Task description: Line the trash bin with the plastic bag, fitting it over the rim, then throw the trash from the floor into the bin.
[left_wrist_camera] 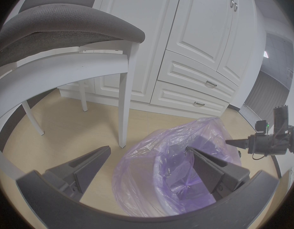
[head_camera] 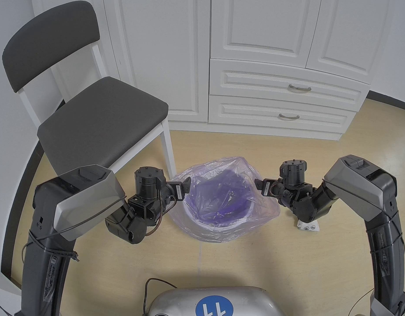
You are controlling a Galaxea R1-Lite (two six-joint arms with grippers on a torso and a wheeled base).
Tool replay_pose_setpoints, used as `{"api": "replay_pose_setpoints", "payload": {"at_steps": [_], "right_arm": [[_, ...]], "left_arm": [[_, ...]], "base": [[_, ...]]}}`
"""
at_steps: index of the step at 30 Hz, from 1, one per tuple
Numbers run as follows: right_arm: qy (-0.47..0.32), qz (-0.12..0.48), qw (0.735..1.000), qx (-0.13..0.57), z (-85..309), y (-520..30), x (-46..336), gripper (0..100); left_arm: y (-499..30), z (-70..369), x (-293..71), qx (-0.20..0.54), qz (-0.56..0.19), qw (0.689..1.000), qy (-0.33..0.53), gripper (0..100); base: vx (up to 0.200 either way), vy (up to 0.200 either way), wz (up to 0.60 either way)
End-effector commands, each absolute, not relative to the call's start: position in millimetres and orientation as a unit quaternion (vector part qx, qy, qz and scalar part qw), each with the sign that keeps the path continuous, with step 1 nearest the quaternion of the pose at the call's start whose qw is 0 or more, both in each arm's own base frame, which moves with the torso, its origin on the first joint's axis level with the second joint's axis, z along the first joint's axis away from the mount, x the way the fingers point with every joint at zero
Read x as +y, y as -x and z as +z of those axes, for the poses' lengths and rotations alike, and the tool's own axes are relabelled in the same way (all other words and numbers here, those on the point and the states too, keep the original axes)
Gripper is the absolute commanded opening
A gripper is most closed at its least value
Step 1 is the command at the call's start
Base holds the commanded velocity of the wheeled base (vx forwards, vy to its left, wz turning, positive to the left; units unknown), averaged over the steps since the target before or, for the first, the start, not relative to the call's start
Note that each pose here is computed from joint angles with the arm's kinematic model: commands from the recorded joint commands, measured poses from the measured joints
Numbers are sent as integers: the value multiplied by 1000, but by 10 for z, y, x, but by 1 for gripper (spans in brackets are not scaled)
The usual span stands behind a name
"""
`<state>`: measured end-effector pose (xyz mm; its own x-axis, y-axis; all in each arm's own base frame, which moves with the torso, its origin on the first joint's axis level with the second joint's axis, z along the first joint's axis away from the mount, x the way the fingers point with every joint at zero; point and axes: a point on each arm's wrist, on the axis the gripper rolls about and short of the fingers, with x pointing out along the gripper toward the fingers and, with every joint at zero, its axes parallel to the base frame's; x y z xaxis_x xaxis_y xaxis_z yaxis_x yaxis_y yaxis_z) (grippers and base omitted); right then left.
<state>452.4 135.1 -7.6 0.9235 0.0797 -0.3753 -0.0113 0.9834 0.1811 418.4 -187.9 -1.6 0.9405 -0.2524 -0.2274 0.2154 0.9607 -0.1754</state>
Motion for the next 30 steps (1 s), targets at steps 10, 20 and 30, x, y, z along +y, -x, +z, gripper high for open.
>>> {"api": "replay_pose_setpoints", "payload": {"at_steps": [10, 20, 30], "right_arm": [[-144, -27, 977, 152, -530, -4965, 1250, 100], [-138, -53, 977, 151, -820, -5057, 1303, 100], [-144, -48, 978, 142, -602, -5009, 1315, 100]], "left_arm": [[-4215, -65, -1889, 124, -117, 983, 75, 100], [-4253, -112, -1883, 125, -114, 983, 75, 100], [-4430, -312, -1723, 142, -89, 983, 72, 100]], "base": [[0, 0, 0], [0, 0, 0], [0, 0, 0]]}}
